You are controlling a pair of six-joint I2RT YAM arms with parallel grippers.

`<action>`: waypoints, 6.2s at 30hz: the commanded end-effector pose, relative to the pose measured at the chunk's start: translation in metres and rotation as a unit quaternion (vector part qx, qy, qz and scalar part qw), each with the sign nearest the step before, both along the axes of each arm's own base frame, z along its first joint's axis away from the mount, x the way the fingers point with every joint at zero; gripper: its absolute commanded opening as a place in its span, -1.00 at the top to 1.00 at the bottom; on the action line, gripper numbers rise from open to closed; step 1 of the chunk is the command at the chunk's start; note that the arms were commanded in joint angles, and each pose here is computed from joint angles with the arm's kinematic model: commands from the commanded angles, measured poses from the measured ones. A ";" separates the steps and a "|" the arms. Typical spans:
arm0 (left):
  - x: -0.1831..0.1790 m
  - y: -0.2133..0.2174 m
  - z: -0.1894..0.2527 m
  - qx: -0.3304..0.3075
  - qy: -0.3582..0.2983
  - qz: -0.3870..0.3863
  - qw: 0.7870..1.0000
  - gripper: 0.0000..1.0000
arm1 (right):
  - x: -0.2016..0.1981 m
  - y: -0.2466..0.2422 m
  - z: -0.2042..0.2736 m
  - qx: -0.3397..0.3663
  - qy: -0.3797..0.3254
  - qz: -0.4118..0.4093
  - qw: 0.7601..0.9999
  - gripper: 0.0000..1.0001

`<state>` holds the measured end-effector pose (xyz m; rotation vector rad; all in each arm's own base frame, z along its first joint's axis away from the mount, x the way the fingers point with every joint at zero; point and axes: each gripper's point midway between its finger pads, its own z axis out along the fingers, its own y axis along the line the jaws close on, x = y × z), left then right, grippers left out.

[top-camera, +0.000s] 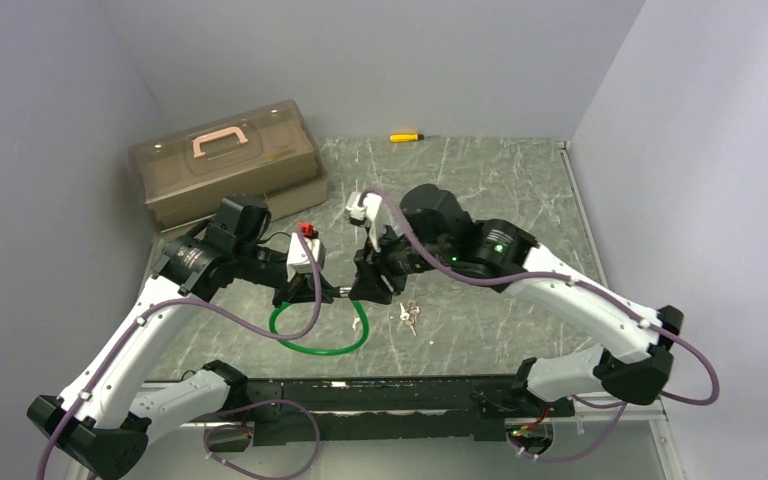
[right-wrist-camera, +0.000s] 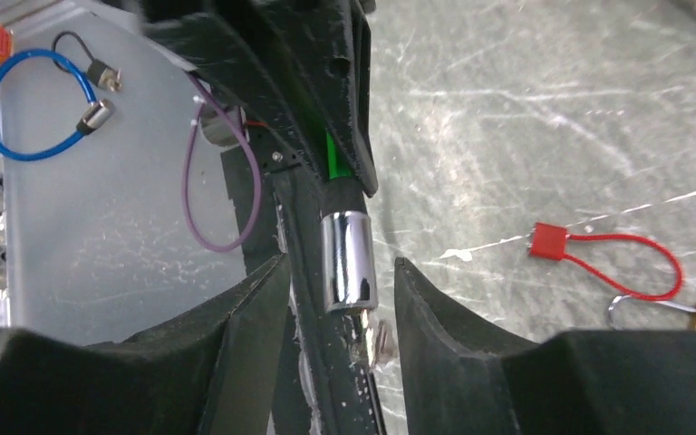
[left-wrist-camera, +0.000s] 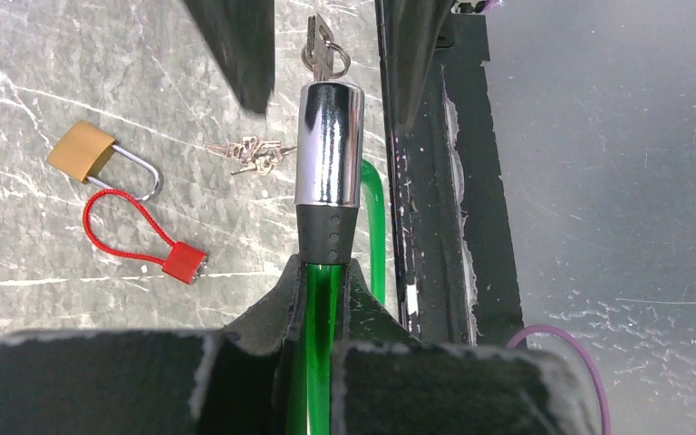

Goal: Unlock with the key
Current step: Unlock the lock.

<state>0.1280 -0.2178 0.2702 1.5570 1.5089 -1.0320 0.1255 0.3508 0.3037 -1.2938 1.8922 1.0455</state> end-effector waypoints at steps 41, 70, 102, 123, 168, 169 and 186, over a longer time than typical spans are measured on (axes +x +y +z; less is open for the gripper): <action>-0.004 -0.012 0.068 -0.081 -0.017 0.001 0.997 1.00 | -0.006 -0.018 0.030 0.087 -0.032 -0.018 0.995 1.00; 0.040 -0.007 0.144 -0.054 -0.317 0.045 0.946 1.00 | 0.025 -0.022 0.078 0.190 0.118 -0.050 0.973 0.99; 0.025 -0.006 0.132 -0.053 -0.278 0.027 0.959 1.00 | 0.020 -0.040 0.111 0.200 0.004 -0.030 0.979 0.46; 0.059 -0.009 0.164 -0.031 -0.447 0.067 0.891 1.00 | 0.048 -0.024 0.117 0.227 0.164 -0.105 0.954 1.00; 0.038 -0.002 0.197 -0.070 -0.571 0.083 0.813 1.00 | 0.068 -0.096 0.198 0.325 0.173 -0.135 0.920 -0.42; 0.036 -0.002 0.200 -0.078 -0.564 0.084 0.818 1.00 | 0.069 -0.099 0.195 0.323 0.153 -0.135 0.924 -0.47; 0.015 -0.013 0.237 -0.198 -0.340 0.108 0.913 1.00 | 0.036 -0.103 0.153 0.334 -0.160 -0.007 0.929 -0.95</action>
